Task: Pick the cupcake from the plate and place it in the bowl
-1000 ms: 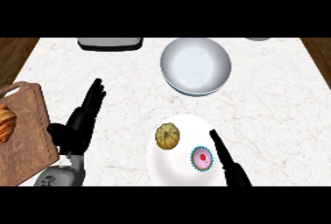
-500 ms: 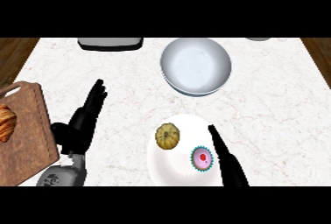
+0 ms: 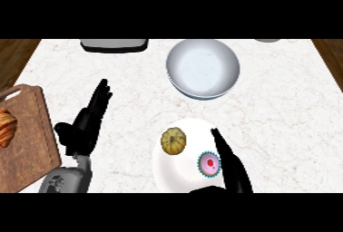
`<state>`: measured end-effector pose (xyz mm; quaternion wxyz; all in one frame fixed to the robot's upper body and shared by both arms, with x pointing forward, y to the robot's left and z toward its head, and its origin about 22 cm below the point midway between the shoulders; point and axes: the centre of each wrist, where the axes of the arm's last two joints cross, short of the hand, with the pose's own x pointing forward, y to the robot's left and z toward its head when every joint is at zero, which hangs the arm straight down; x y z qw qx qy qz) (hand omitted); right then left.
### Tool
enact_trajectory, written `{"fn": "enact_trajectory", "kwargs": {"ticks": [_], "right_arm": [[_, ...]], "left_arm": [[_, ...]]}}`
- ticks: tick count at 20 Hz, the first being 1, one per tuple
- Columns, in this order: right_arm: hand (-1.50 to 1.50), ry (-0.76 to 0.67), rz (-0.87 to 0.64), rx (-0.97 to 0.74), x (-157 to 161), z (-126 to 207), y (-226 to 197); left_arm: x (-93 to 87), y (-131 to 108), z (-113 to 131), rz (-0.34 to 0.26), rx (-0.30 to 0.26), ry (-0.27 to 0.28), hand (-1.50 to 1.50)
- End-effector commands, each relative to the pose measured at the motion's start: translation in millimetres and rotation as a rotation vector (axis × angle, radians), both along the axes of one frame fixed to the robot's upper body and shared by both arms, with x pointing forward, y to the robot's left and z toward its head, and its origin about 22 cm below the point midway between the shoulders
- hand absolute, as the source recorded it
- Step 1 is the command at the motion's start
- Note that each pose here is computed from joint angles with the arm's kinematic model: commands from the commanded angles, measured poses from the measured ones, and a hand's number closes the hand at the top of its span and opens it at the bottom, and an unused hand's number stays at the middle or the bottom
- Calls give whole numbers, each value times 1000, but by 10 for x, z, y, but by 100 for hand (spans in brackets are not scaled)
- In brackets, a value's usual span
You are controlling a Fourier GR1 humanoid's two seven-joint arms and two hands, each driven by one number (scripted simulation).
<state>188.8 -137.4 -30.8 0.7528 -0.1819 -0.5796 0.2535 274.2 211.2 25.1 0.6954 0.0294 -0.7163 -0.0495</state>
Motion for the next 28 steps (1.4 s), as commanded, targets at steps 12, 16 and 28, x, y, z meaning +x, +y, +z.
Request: {"fn": "enact_trajectory", "kwargs": {"ticks": [12,16,28], "right_arm": [[150,-40,229,-63,39,-44,343],[150,-85,239,8,92,220,689],[150,-553,156,145,699,1182,1552]], "left_arm": [[43,30,15,3,6,1,0],[-8,108,-81,-11,-3,6,0],[48,-50,126,-69,6,4,0]]}}
